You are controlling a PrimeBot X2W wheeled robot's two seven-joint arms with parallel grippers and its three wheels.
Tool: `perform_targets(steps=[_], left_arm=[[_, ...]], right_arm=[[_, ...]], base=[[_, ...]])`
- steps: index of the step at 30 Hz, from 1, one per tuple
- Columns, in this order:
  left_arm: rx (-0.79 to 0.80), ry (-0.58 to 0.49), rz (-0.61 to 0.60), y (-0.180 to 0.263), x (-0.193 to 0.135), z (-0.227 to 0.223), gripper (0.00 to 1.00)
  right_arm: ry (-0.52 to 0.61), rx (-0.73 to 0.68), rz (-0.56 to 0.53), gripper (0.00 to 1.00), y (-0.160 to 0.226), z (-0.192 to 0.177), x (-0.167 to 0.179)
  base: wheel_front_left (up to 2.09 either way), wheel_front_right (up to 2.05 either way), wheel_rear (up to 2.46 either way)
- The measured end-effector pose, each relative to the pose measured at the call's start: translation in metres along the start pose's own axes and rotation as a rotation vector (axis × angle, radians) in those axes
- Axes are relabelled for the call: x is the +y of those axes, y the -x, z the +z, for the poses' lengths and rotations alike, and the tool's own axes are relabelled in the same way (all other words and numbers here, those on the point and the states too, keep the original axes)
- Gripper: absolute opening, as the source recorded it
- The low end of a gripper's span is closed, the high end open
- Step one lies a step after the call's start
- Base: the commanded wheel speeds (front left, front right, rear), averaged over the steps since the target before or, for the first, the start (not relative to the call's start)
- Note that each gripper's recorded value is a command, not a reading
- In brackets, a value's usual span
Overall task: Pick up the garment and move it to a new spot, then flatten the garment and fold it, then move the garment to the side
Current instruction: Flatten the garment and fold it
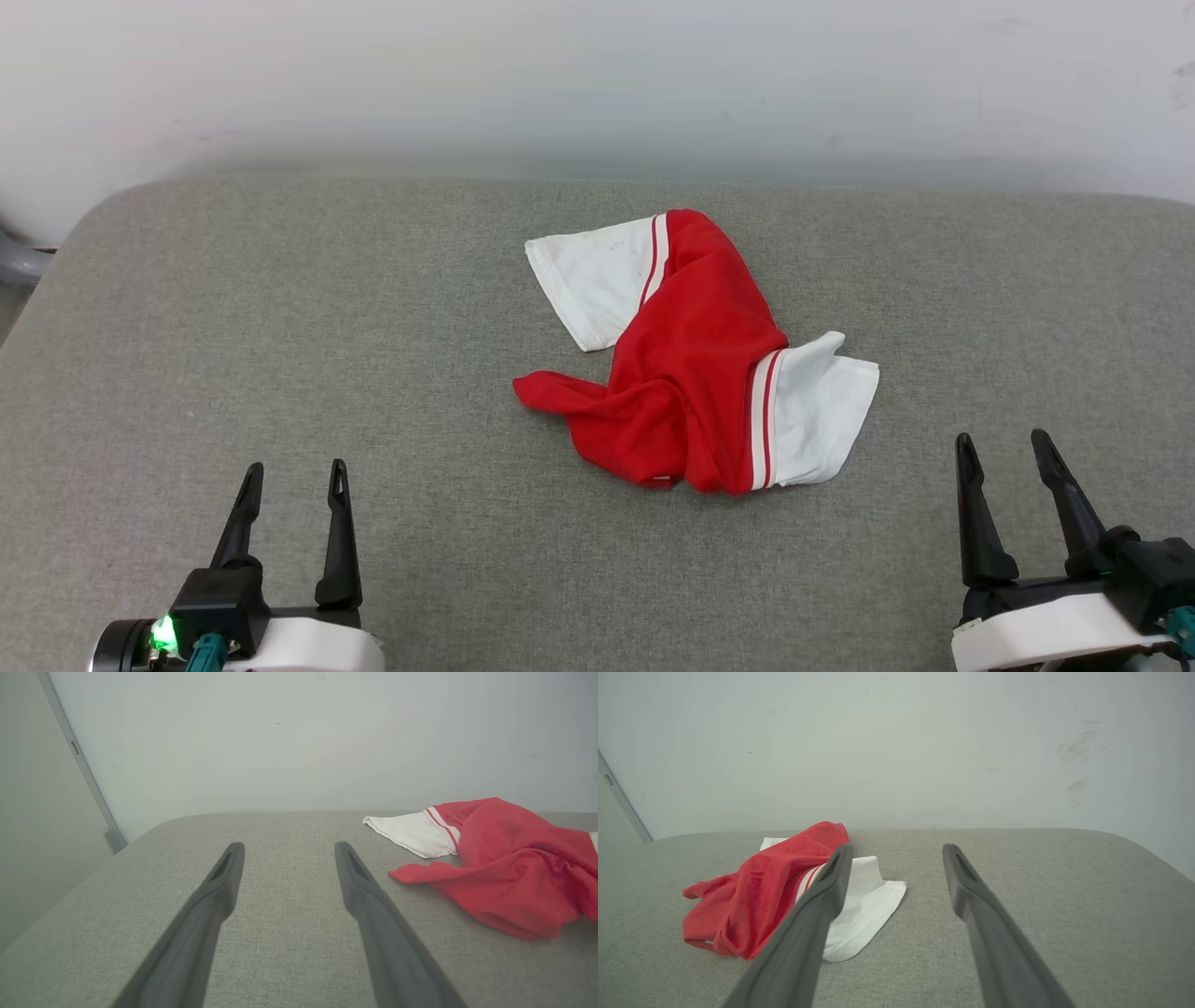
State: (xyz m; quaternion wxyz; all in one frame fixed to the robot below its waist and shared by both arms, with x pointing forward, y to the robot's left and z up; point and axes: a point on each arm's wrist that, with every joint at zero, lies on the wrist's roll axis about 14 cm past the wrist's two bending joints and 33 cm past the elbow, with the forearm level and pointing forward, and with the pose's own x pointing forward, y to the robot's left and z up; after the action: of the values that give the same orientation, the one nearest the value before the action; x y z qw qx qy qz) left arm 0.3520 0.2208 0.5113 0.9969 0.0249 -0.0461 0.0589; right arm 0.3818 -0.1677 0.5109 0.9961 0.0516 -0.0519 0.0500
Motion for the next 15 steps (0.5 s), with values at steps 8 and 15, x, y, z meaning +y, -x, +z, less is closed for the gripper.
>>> perform_targets(steps=[8, 15], left_arm=[[0.005, -0.006, -0.003, 0.0015, 0.001, -0.0015, 1.0], [0.006, -0.011, 0.002, 0.0041, 0.0031, -0.0017, 1.0]], right_arm=[[0.0, -0.001, 0.001, 1.0, 0.0007, 0.0004, 0.0005], [0.004, -0.011, 0.001, 1.0, 0.0011, 0.0041, 0.0003]], base=[[0.0, 0.0, 0.0], [0.0, 0.0, 0.0]])
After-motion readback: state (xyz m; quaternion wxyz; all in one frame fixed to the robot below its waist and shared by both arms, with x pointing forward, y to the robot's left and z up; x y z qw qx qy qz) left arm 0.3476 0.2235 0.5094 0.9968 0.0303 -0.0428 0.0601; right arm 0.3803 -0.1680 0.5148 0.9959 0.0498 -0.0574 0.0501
